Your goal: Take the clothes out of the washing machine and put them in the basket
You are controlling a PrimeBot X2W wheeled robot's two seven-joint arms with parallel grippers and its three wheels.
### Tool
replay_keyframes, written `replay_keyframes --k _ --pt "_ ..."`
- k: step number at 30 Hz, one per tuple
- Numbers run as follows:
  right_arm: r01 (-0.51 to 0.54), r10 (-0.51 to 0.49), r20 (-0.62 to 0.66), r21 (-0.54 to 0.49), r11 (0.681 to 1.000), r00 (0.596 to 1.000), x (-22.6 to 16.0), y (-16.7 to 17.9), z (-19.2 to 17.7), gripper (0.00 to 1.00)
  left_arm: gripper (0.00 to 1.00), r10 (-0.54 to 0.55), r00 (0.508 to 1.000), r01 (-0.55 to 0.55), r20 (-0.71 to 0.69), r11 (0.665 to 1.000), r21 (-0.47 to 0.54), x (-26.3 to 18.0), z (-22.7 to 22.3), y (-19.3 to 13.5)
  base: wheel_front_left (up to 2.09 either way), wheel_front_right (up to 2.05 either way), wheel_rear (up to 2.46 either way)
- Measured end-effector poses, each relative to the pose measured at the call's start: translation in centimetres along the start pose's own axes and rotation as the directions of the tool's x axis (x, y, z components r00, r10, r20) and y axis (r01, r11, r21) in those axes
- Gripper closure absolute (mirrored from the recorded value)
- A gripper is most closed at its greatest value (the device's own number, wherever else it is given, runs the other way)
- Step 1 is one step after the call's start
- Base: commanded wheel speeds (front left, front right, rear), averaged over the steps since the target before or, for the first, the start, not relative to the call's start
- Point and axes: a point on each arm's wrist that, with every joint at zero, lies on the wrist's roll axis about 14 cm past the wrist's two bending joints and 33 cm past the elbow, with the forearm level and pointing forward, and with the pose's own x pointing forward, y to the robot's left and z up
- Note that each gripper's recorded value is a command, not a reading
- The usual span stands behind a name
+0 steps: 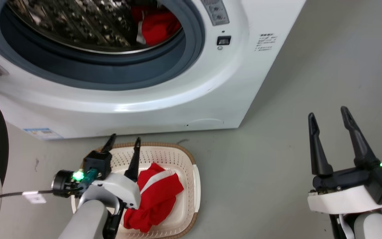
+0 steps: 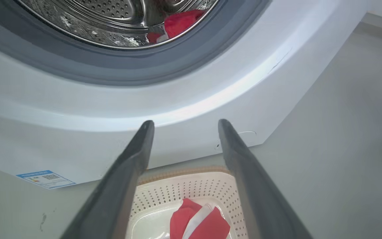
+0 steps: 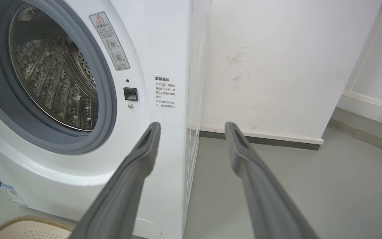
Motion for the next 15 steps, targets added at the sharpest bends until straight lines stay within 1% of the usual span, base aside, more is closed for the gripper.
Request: replay_keyframes --k 6,10,12,13,15 --pt "0.015 -0.015 0.032 0.000 1.000 0.999 -1.2 -0.4 1.6 0.00 0.00 0.014 0.990 -0.018 0.140 1.000 0.025 -0.3 4.7 0.3 0.00 0.00 0.00" --pt "0.034 -0.034 0.039 0.001 0.999 0.999 -1.8 -0.9 2.0 0.00 0.00 -0.003 0.983 -0.001 0.183 1.000 0.027 0.2 6.3 0.1 0.00 0.00 0.00" --pt "0.038 -0.038 0.038 0.001 0.999 0.999 -1.8 -1.0 2.0 0.00 0.00 -0.024 0.978 0.013 0.206 0.998 0.057 1.1 7.4 0.0 0.00 0.00 0.00" --pt "0.043 -0.043 0.029 0.004 0.999 0.999 -1.6 -1.2 1.6 0.00 0.00 -0.040 0.974 0.025 0.223 0.997 0.071 3.0 8.5 0.3 0.00 0.00 0.00" --pt "0.047 -0.047 0.027 0.001 0.999 0.999 -1.2 -1.4 1.4 0.00 0.00 -0.051 0.969 0.033 0.242 0.997 0.075 4.6 9.8 0.5 0.00 0.00 0.00"
